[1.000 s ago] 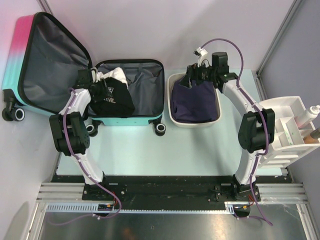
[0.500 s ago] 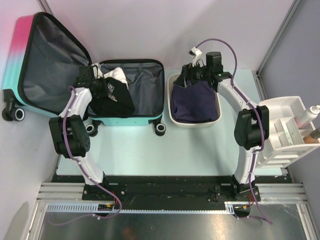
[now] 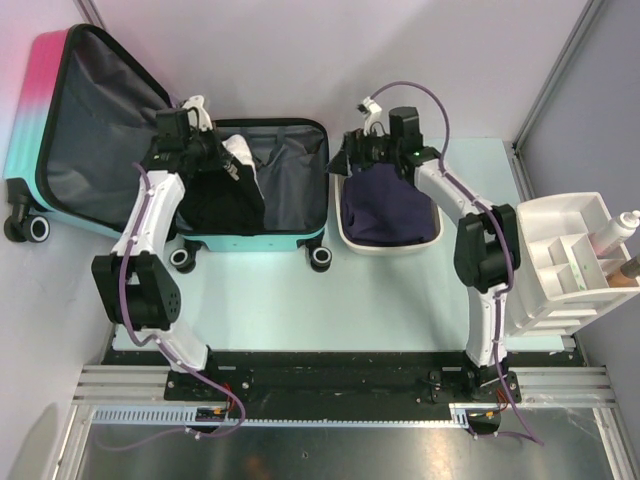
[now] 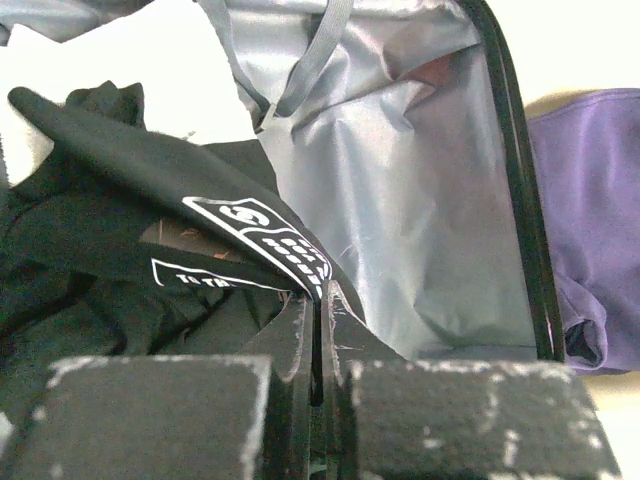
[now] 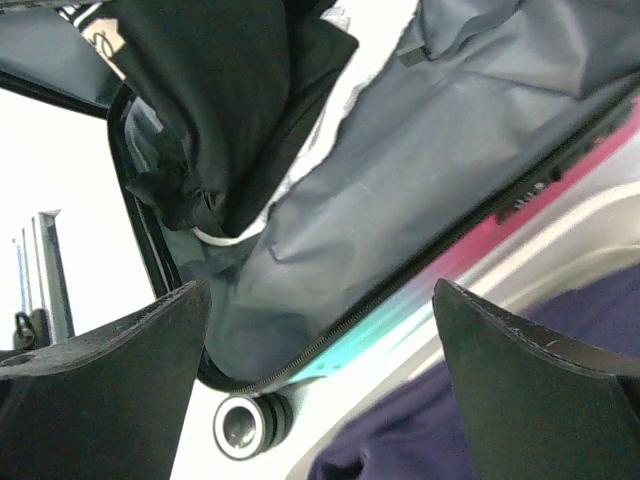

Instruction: Open, take out, and arrange the luggage

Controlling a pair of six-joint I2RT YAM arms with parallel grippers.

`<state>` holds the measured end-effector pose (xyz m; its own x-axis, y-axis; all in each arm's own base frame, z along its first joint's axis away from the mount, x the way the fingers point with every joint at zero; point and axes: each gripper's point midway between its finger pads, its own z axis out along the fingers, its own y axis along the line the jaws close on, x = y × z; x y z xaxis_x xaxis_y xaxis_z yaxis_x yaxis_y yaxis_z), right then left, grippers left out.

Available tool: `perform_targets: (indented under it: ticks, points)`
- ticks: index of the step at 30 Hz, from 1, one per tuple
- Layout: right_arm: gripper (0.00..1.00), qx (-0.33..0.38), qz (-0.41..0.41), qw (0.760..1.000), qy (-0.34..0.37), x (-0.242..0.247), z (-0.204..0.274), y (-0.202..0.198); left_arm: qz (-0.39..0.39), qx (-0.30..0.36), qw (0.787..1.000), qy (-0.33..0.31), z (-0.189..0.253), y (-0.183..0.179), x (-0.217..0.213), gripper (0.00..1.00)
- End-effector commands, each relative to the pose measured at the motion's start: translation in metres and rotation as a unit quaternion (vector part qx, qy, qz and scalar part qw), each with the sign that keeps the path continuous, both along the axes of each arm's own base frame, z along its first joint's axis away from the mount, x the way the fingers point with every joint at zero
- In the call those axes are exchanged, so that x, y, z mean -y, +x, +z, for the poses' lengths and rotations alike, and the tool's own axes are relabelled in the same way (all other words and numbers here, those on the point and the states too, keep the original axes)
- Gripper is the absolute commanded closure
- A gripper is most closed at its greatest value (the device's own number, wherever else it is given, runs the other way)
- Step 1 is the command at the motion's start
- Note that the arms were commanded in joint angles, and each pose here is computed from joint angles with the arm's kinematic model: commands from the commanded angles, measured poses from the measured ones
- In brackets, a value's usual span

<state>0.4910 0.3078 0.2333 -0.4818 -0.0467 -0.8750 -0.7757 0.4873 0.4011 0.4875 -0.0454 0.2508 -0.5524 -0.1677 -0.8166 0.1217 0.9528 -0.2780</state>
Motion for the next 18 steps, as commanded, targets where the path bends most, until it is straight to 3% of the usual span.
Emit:
perform_targets:
  ticks: [1,9,18]
  points:
    - [0.01,-0.024,0.021,0.998,0.056,-0.036,0.005,0.004,-0.005,0.062,0.998,0.01,0.047,-0.013,-0.007,1.0]
    - [0.0,-0.121,0.038,0.986,0.11,-0.098,-0.036,0.015,0.058,-0.02,0.997,0.052,-0.03,-0.055,-0.068,1.0]
    - [0.0,-0.125,0.067,0.978,0.151,-0.176,-0.037,0.0,0.111,-0.104,0.982,0.109,-0.099,-0.075,-0.127,1.0]
